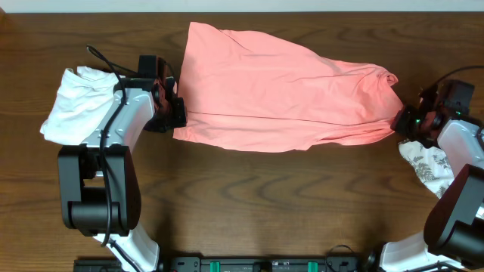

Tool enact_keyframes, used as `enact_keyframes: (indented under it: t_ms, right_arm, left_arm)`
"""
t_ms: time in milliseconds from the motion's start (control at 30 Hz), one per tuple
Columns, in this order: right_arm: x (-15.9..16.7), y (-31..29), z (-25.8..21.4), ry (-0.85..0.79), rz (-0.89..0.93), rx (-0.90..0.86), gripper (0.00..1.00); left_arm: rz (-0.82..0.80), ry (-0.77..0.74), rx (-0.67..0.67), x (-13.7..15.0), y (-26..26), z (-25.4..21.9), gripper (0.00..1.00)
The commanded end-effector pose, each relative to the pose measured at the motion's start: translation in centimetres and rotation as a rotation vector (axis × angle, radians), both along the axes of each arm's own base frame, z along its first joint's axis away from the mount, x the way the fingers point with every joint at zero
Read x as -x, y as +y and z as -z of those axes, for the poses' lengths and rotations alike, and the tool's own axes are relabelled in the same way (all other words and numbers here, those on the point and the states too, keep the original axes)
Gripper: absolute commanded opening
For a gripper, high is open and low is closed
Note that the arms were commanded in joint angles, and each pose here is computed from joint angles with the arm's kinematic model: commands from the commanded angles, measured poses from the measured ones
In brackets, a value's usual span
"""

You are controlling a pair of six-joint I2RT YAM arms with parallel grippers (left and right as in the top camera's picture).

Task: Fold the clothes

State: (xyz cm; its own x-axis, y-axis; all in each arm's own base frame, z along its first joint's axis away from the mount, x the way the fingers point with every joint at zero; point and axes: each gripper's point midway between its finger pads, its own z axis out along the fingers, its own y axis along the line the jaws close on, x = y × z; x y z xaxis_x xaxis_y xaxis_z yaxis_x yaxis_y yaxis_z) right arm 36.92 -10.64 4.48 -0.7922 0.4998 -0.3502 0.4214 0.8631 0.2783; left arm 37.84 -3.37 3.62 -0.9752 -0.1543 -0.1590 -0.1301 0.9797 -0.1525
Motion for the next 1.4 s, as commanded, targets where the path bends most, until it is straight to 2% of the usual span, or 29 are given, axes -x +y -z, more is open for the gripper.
enact_keyframes:
  t_ms: [0, 367, 967, 1000, 1033, 1100, 1167, 1367]
  right_arm:
    - [0.2, -0.2, -0.3, -0.007, -0.007, 0.009, 0.01]
    - [0.2, -0.2, -0.3, -0.007, -0.008, 0.008, 0.01]
    - [0.2, -0.2, -0.3, -0.008, -0.007, 0.009, 0.01]
    - [0.2, -0.2, -0.3, -0.007, -0.007, 0.009, 0.01]
    - [0.2, -0.2, -0.3, -0.008, -0.007, 0.009, 0.01]
    - [0.2, -0.2, -0.3, -0.007, -0.007, 0.009, 0.01]
    - [0.2, -0.2, -0.3, -0.008, -0.008, 0.008, 0.01]
    - [0.2, -0.2, -0.3, -0.007, -0.008, 0.008, 0.01]
  left_arm:
    - [0.004, 0.02, 0.004, 0.5, 0.0, 0.6, 0.39]
    - [-0.006, 0.056, 0.051, 1.9, -0.8, 1.8, 0.39]
    - [-0.002, 0.038, 0.074, 1.4, -1.1, 1.5, 0.39]
    - [-0.002, 0.036, 0.074, 1.4, -1.2, 1.4, 0.38]
    - [-0.001, 0.034, 0.077, 1.4, -1.2, 1.3, 0.3]
    - [0.005, 0.037, 0.11, 1.4, -1.8, 1.2, 0.2]
    - [0.013, 0.044, 0.142, 1.7, -2.4, 1.2, 0.19]
    - [0.035, 0.069, 0.123, 2.3, -3.0, 2.2, 0.22]
